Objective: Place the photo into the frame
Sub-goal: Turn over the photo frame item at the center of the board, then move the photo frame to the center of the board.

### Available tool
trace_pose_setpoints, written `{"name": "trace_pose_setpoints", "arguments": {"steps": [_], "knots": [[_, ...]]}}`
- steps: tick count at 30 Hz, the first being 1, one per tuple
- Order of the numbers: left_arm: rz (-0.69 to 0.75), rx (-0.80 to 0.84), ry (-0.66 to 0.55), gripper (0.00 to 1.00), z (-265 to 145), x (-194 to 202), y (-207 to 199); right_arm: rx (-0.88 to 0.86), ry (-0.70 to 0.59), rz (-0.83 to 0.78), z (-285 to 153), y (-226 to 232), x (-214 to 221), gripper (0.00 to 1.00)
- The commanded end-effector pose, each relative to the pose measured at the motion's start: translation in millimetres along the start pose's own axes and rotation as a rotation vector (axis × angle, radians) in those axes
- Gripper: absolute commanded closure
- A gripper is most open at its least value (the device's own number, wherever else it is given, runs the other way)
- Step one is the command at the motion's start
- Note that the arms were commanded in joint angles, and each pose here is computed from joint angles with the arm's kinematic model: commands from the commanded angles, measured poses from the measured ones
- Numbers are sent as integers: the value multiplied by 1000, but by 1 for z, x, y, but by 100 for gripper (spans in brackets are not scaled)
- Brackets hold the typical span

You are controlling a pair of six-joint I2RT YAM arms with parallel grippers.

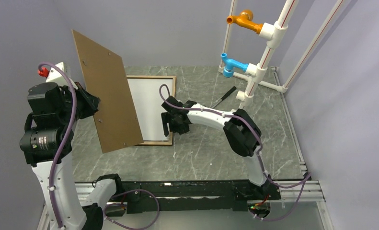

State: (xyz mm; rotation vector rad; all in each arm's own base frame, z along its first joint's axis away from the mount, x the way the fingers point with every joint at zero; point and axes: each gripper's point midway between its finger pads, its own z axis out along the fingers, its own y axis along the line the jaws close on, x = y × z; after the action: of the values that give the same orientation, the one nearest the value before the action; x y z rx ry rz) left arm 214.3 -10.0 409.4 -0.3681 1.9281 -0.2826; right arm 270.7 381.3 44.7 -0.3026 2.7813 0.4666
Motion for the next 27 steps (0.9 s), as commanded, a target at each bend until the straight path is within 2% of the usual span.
{"name": "trace_pose_setpoints", "arguments": {"steps": [1, 4, 7, 13, 18, 27], "knots": [[28, 99, -107, 100, -8, -23, -20, 66, -8, -62, 9, -3, -12, 29], [27, 112, -99, 100, -7, -21, -22, 106, -6, -72, 14, -9, -16, 36], [22, 127, -91, 100, -6, -19, -24, 111, -23, -74, 15, -11, -19, 48], [17, 150, -79, 100, -4, -15, -27, 161, -10, -54, 17, -28, -13, 79], [11, 180, -48, 100, 2, -8, -30, 205, 12, -17, 12, -58, -3, 98], [-10, 235, 6, 100, 12, 5, -37, 252, 26, 24, -20, -93, 27, 100]]}}
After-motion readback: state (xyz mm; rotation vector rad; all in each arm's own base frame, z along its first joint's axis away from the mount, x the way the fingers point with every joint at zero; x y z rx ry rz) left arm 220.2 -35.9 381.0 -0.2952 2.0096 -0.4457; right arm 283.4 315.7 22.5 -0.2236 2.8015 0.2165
